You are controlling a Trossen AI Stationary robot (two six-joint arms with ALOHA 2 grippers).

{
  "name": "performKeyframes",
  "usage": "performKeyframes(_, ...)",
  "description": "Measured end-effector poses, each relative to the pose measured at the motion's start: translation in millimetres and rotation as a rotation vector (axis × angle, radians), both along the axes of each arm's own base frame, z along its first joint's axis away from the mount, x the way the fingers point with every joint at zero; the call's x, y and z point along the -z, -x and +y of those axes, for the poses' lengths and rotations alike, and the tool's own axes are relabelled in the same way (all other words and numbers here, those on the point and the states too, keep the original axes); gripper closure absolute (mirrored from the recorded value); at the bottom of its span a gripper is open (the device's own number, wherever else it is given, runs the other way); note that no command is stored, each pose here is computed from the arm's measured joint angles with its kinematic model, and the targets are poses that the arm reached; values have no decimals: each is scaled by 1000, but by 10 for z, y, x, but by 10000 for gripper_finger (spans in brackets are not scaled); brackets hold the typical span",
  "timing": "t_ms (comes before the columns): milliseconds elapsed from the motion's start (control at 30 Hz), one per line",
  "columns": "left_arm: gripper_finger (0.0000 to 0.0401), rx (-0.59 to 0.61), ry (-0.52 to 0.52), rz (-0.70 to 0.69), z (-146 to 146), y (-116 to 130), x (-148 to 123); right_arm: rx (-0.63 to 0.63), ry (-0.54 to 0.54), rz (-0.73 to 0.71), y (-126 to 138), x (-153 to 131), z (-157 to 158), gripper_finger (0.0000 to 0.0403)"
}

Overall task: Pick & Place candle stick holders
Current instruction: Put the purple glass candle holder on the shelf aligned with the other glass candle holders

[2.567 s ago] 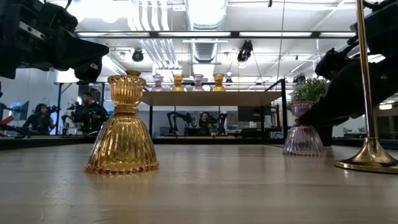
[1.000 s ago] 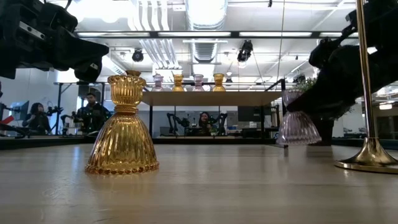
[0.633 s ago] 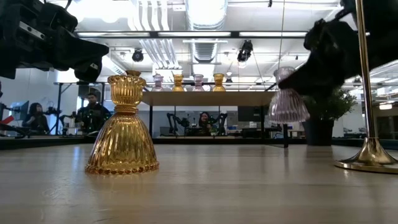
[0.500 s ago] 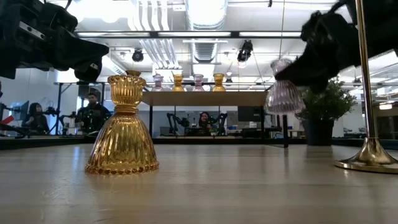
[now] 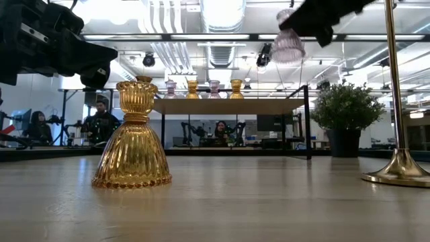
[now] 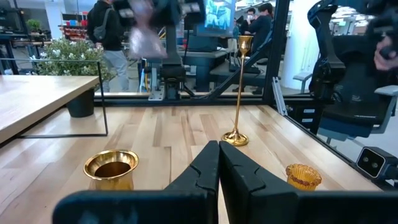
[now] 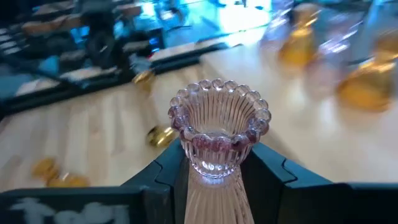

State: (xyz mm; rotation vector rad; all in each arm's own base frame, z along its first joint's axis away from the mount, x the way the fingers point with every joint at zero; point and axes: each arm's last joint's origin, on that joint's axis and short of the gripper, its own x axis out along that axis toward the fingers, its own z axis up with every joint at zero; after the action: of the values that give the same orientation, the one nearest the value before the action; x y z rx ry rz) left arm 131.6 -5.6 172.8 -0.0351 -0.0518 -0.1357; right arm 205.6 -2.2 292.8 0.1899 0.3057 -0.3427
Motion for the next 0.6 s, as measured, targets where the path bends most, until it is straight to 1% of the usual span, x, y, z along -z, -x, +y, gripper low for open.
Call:
performKeyframes(133, 387, 0, 0, 0, 0, 0, 0, 92, 4, 9, -34, -294, -205, 294)
performKeyframes(233, 387, 0, 0, 0, 0, 0, 0, 110, 38, -18, -74, -527, -367, 294)
performKeyframes(333, 387, 0, 0, 3, 0, -1, 3, 135, 61, -25, -127, -703, -556, 294)
performKeyframes(500, 387, 0, 0, 3, 0, -1, 3, 150, 65, -21, -217, -837, -916, 294)
performKeyframes(600, 387, 0, 0, 3, 0, -1, 3, 179, 82, -1, -239, -852, -1122, 294)
